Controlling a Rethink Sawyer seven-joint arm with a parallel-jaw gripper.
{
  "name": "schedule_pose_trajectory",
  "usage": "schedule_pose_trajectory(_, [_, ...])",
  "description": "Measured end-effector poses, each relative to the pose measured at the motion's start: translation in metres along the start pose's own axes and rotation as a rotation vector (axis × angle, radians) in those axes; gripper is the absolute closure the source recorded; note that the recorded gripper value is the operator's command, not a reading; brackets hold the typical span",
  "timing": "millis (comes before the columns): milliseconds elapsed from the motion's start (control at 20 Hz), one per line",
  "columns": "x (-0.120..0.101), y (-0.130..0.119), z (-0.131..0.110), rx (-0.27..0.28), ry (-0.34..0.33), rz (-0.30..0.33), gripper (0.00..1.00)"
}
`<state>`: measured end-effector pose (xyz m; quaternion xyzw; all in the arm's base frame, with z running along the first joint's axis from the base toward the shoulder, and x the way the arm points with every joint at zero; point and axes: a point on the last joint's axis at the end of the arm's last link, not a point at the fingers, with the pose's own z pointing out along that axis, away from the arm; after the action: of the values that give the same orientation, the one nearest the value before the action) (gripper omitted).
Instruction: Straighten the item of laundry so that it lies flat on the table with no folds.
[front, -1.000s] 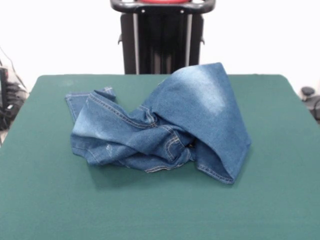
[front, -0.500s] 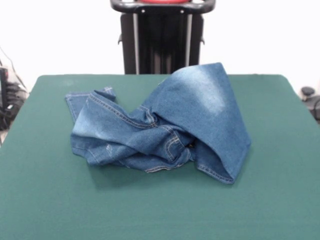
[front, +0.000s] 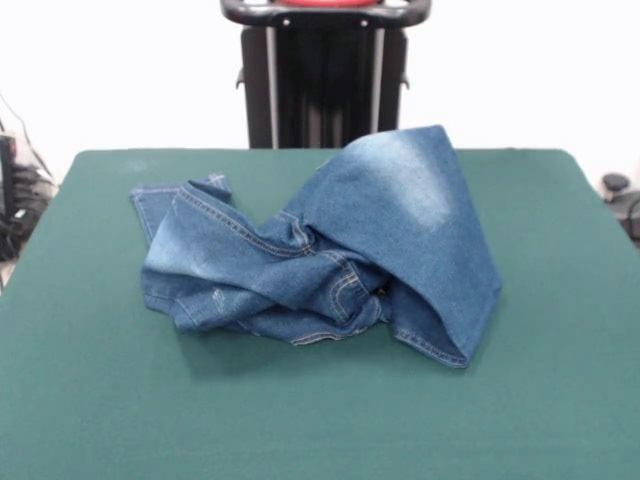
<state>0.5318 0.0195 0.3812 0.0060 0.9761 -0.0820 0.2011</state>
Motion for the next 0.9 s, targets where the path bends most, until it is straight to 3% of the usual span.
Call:
schedule_pose_trajectory(550, [0.015, 0.005, 0.046, -0.060, 0.061, 0.020, 0.00])
schedule_pose_trajectory(900, [0.025, 0.017, 0.080, -0.131, 0.081, 0.045, 0.00])
